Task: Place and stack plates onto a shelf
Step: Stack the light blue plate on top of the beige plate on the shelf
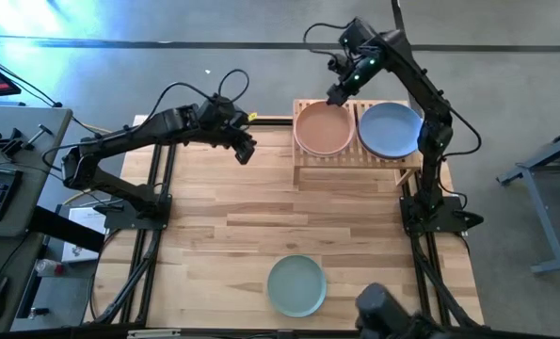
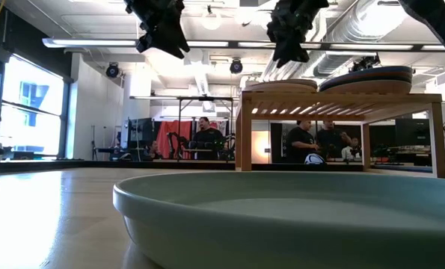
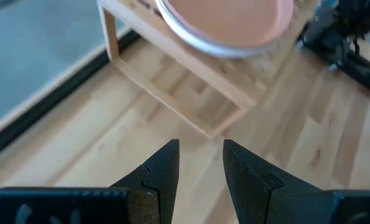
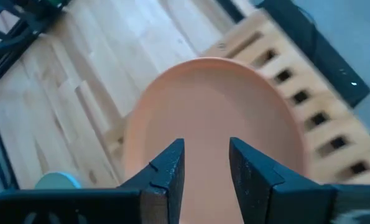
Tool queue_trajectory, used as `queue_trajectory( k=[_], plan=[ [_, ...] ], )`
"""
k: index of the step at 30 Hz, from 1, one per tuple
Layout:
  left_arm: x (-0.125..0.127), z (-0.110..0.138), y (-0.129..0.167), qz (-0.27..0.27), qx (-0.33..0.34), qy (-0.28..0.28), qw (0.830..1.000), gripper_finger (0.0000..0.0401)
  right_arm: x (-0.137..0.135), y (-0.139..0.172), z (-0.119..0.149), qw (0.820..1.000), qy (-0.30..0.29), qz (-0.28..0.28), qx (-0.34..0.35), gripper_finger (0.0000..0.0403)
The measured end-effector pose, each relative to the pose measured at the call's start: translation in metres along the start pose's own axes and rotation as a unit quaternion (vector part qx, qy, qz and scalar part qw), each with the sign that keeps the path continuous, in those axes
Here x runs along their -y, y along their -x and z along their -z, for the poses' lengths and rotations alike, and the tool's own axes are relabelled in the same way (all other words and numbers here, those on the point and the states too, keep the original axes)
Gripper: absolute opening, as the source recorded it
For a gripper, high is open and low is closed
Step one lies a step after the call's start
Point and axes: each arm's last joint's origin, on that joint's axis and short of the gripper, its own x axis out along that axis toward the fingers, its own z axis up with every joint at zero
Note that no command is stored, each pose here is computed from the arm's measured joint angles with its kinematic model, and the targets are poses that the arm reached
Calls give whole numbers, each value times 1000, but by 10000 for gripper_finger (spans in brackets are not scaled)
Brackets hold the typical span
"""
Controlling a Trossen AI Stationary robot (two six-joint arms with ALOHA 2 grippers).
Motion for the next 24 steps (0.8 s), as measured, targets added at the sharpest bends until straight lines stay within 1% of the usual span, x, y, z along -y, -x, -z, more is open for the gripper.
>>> queue_trajectory(
  k=[4,7,9,14,17,20,24],
  plan=[
    [10,11,-4,10,-28,0,1000,113,-24,-9,0,1000,8,-16,-12,103],
    [19,22,-8,37,-56,-2,998,113,-45,-9,3,999,21,-27,-13,103],
    [26,30,-12,56,-71,-5,996,113,-59,-7,6,999,16,-33,-12,103],
    [42,52,-18,70,-108,10,992,113,-91,-1,16,999,1,-34,-12,103],
    [52,62,-21,82,-117,16,990,113,-110,1,22,999,-11,-41,-14,103],
    [63,71,-23,99,-116,27,988,113,-129,-3,27,999,-23,-34,-22,103],
    [77,77,-24,120,-112,10,986,113,-154,-10,35,999,-24,-21,-30,103]
  ],
)
